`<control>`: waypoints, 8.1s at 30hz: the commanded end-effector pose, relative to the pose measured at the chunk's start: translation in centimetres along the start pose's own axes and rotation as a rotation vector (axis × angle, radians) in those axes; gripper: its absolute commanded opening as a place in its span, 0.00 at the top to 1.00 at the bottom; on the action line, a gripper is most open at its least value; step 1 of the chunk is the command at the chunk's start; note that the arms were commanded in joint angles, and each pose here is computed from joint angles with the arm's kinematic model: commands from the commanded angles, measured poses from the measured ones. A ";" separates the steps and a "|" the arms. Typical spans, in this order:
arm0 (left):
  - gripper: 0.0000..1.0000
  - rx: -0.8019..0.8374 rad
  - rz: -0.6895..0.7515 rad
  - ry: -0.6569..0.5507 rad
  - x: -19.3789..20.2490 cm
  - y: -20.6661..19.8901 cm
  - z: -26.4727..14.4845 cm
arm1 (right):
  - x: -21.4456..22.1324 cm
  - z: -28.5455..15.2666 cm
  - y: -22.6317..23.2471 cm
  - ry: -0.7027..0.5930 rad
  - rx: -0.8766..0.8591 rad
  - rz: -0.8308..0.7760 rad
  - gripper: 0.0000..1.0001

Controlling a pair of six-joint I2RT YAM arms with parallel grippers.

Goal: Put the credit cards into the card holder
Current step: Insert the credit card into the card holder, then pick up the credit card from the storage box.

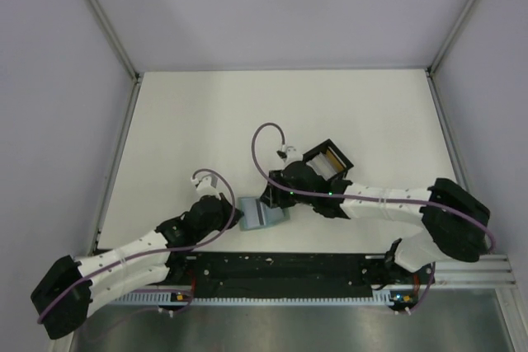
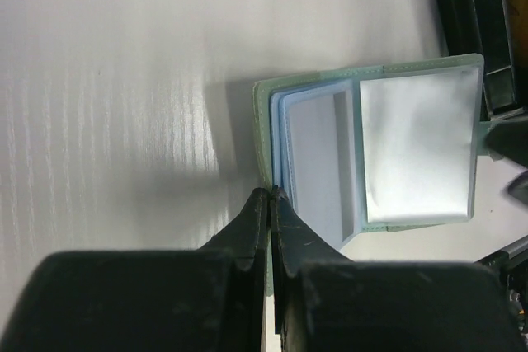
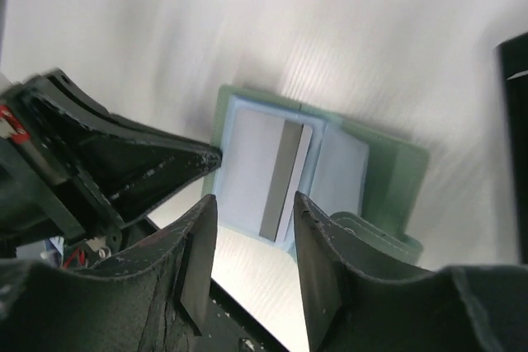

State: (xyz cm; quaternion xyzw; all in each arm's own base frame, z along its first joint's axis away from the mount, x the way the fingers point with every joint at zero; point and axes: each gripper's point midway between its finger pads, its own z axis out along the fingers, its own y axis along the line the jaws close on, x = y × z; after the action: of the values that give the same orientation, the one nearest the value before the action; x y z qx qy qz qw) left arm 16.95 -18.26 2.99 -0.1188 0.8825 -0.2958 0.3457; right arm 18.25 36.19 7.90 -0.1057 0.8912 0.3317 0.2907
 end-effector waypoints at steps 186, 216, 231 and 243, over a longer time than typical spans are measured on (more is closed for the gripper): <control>1.00 -0.012 0.078 -0.066 -3.8 -2.4 0.4 | -12.1 -4.9 -17.3 0.042 0.256 -0.013 0.90; 1.00 -0.015 0.081 -0.061 -3.8 -2.3 0.5 | -10.8 -3.3 -19.2 0.125 0.309 -0.006 0.64; 1.00 -0.007 0.080 -0.060 -3.9 -2.5 0.6 | -12.9 -5.2 -18.0 0.040 0.312 -0.030 0.90; 1.00 -0.010 0.079 -0.059 -3.7 -2.3 0.6 | -12.4 -5.3 -20.9 0.070 0.457 -0.082 0.93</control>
State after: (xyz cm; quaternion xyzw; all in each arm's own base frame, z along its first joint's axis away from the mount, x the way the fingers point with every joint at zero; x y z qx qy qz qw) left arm 19.29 -18.16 4.73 -0.0960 0.8890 -0.2577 0.3662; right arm 32.82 18.36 6.82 -0.0821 0.9468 0.1547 0.2700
